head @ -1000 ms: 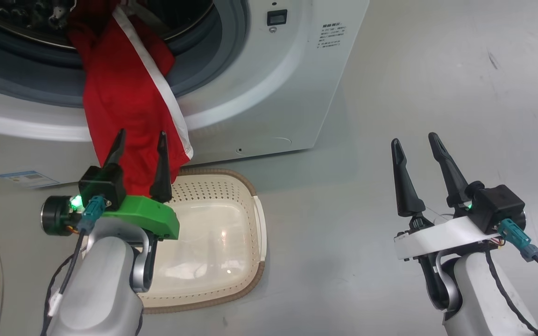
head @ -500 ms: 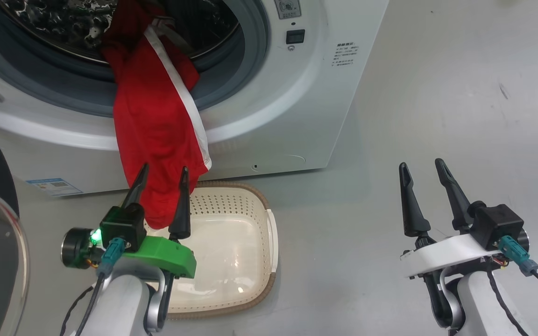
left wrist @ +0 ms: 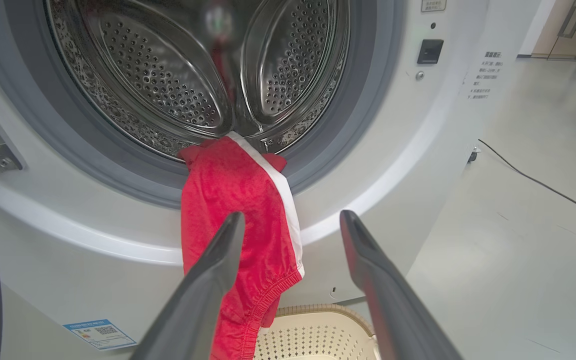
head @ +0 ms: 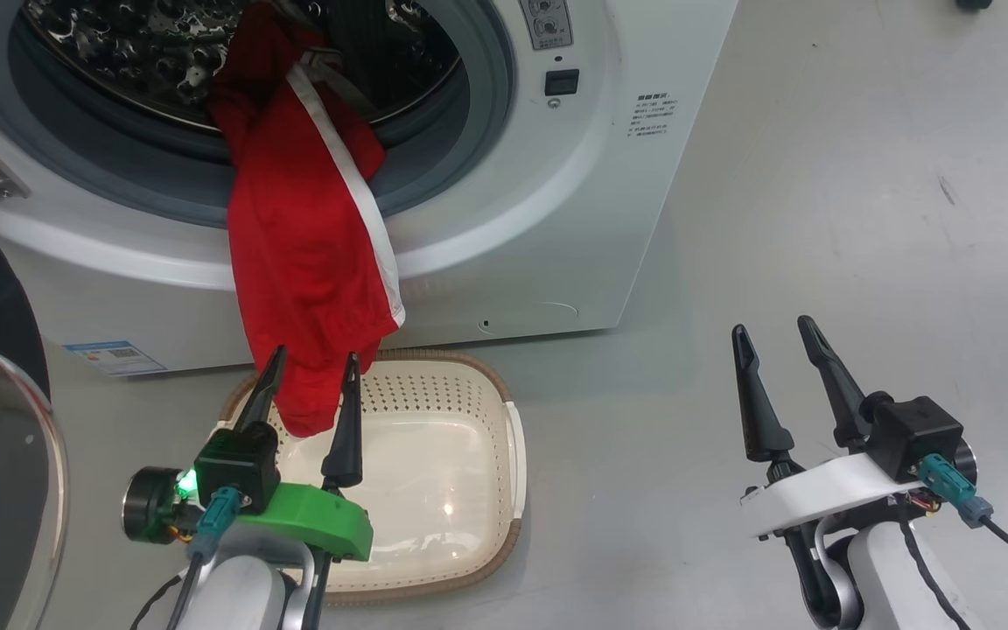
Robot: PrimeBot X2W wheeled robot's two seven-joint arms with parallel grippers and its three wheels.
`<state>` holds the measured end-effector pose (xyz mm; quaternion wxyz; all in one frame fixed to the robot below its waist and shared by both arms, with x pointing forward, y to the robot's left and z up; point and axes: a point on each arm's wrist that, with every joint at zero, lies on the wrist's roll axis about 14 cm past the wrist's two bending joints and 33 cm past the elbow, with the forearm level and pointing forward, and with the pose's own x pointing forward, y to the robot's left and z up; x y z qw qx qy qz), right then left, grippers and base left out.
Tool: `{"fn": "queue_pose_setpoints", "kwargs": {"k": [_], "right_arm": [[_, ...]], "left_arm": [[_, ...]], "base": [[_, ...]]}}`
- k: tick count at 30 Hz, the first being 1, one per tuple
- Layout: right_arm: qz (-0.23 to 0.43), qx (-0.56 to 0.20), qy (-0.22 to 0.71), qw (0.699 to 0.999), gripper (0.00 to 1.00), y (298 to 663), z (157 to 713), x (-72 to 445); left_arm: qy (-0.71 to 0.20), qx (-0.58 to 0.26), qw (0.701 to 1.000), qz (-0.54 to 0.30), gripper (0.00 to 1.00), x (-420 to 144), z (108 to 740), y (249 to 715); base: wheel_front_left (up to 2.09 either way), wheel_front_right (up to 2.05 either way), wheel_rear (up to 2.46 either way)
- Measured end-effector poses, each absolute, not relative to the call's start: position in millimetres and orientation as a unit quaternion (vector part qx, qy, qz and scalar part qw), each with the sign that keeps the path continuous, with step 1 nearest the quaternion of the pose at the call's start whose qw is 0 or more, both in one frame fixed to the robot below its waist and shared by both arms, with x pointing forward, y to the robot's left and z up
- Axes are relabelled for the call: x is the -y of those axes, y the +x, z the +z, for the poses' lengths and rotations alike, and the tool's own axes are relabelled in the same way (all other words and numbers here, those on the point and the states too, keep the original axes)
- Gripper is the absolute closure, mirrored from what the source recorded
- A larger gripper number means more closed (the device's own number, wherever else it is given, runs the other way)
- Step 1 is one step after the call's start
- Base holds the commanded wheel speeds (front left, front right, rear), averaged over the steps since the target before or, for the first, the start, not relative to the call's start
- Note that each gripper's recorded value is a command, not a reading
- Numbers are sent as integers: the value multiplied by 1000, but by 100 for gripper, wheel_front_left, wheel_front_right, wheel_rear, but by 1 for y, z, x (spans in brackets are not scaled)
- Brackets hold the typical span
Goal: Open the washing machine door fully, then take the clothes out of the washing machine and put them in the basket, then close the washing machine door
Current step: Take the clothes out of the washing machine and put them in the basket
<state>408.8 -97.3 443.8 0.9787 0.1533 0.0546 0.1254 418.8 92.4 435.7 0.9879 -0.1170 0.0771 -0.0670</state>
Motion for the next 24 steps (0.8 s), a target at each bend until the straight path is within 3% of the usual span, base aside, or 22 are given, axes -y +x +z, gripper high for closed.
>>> {"fn": "queue_pose_setpoints", "kwargs": {"k": [24], "right_arm": [[133,-65,155,977,0,404,438,92]], "left_arm": [[-113,-72,989,-64,0,-93,438,413]], "base": [[0,0,0]]}}
